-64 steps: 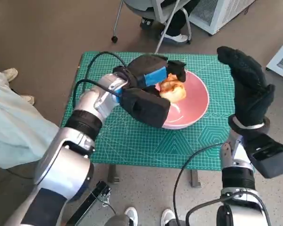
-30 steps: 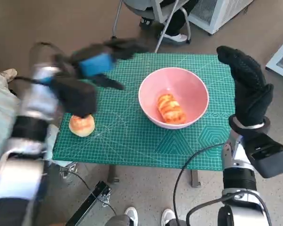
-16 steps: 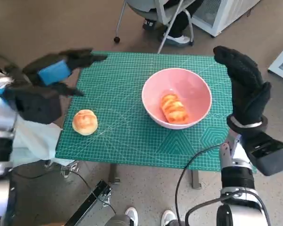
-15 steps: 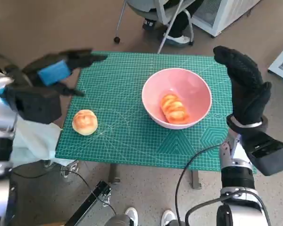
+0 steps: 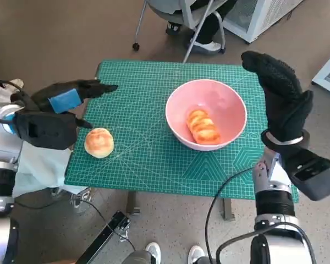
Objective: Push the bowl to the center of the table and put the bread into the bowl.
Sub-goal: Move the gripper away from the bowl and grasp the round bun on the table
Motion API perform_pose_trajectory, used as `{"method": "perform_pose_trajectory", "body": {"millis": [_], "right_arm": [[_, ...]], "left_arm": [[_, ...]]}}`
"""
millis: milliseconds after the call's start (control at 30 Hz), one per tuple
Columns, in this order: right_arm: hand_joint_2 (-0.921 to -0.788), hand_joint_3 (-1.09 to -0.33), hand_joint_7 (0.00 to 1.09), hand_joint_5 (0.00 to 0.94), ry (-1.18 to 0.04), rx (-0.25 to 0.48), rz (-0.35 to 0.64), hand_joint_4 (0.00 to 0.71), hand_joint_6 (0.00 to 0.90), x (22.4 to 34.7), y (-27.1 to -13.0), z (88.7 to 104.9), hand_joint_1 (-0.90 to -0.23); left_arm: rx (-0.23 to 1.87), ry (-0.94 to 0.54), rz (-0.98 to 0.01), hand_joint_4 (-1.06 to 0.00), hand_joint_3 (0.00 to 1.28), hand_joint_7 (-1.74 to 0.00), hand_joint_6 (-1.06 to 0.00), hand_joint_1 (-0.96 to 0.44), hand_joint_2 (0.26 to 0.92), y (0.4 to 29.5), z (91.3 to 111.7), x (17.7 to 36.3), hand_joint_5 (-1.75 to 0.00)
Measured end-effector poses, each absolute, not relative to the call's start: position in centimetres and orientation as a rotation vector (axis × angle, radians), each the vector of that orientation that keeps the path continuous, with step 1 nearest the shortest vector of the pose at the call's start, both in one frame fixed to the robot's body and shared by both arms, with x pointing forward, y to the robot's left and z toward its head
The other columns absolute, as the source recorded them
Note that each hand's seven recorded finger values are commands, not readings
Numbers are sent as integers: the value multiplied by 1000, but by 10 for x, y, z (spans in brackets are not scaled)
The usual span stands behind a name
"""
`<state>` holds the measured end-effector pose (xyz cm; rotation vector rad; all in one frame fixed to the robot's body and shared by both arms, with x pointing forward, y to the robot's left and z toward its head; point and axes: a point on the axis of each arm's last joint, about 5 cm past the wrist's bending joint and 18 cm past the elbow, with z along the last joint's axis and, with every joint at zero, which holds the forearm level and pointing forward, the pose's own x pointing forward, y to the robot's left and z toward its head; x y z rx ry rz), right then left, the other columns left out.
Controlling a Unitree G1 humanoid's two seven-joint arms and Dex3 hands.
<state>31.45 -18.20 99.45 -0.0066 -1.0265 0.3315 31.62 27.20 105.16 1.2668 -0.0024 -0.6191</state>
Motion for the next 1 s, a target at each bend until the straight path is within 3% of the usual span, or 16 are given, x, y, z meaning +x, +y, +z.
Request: {"method": "perform_pose_trajectory", "body": {"millis": [833,1000], "right_arm": [[-921,-753,768,1,-1040,-21,330,334,17,314,-186,997,-598],[-921,-753,769,1,-1039,-24,329,334,17,314,-186,997,-600]], "left_arm": [[1373,484,-712,-142,6,-1,-318,-133,792,255,989,332,0],[1417,543,-717,-137,5,-9,-334,-144,790,247,988,336,-4]]}}
